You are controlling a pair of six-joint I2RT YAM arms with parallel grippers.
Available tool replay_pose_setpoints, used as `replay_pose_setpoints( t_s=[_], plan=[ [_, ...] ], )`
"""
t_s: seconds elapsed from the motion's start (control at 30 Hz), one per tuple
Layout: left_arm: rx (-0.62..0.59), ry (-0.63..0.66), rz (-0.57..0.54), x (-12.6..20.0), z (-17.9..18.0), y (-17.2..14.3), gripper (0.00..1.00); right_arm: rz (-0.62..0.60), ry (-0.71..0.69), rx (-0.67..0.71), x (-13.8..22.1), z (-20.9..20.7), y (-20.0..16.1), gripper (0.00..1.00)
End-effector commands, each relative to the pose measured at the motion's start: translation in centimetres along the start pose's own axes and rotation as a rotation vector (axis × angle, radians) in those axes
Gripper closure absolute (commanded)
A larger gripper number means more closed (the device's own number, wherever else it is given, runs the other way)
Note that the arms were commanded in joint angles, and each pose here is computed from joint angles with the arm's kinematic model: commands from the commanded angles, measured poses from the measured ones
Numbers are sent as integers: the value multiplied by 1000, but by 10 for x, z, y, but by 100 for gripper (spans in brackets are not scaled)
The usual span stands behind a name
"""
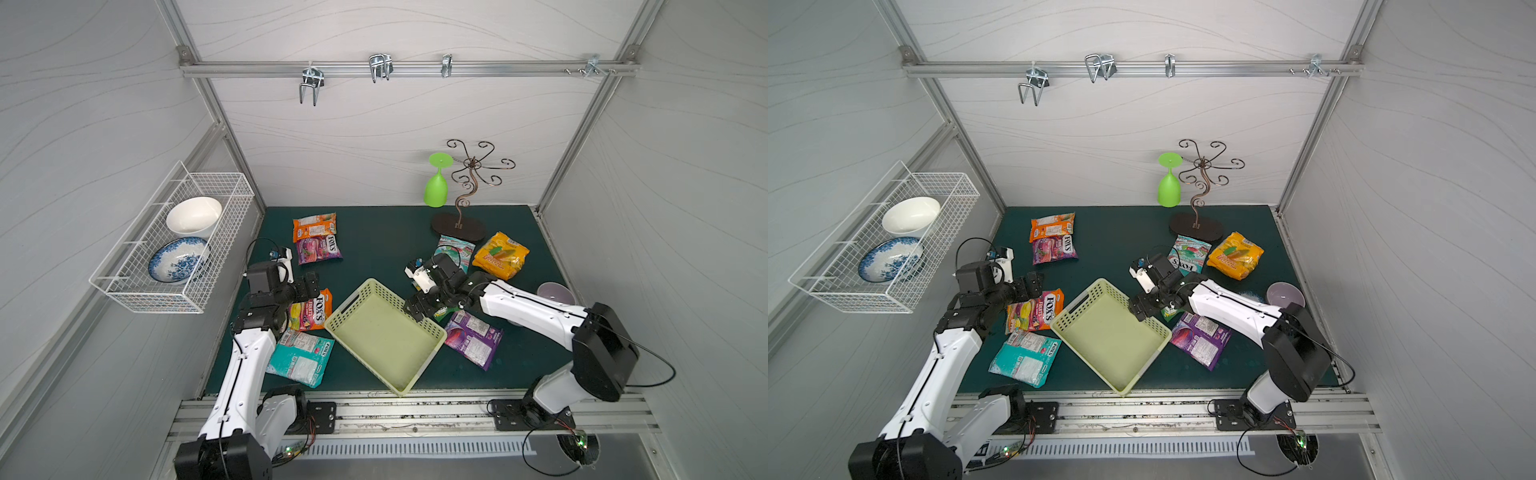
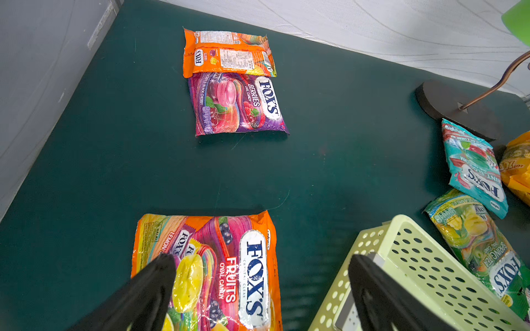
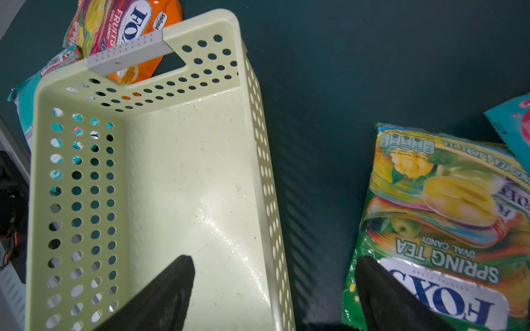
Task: Put the candies in the basket
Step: Pick up the basket from the center of the board.
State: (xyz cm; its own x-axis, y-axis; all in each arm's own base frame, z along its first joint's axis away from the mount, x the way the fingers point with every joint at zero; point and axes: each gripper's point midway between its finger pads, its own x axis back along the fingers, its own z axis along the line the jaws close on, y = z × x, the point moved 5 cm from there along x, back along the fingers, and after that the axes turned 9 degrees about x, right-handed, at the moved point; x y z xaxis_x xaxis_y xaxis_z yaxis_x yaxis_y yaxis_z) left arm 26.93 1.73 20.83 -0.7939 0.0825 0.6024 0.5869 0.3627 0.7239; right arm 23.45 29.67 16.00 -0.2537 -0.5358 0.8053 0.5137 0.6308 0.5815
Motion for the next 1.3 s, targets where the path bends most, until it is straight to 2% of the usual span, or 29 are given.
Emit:
replay_pose_setpoints(
  t_s=[0.0,0.1,0.2,0.33,0.7,0.9,1.1,1.27],
  plan=[
    [-4,8,-75,7,-3,16,1,19,5,34,-12,7,8,14],
    [-10,-10,-80,7,-5,15,1,56,18,51,-27,11,10,24],
    [-4,30,-87,9,-1,18,1,116,-2,56,-35,8,11,36],
    [-21,24,-94,8,-3,17,1,123,-3,42,-43,7,10,53],
    [-6,53,-103,10,2,20,1,154,-55,41,-32,1,6,98],
    [3,44,-106,10,2,21,1,107,-64,8,-6,-2,13,100],
    [-1,40,-117,11,2,21,1,-14,-30,-172,27,-17,27,100],
    [1,63,-134,13,3,24,1,-85,-49,-309,37,-27,38,100]
  ],
)
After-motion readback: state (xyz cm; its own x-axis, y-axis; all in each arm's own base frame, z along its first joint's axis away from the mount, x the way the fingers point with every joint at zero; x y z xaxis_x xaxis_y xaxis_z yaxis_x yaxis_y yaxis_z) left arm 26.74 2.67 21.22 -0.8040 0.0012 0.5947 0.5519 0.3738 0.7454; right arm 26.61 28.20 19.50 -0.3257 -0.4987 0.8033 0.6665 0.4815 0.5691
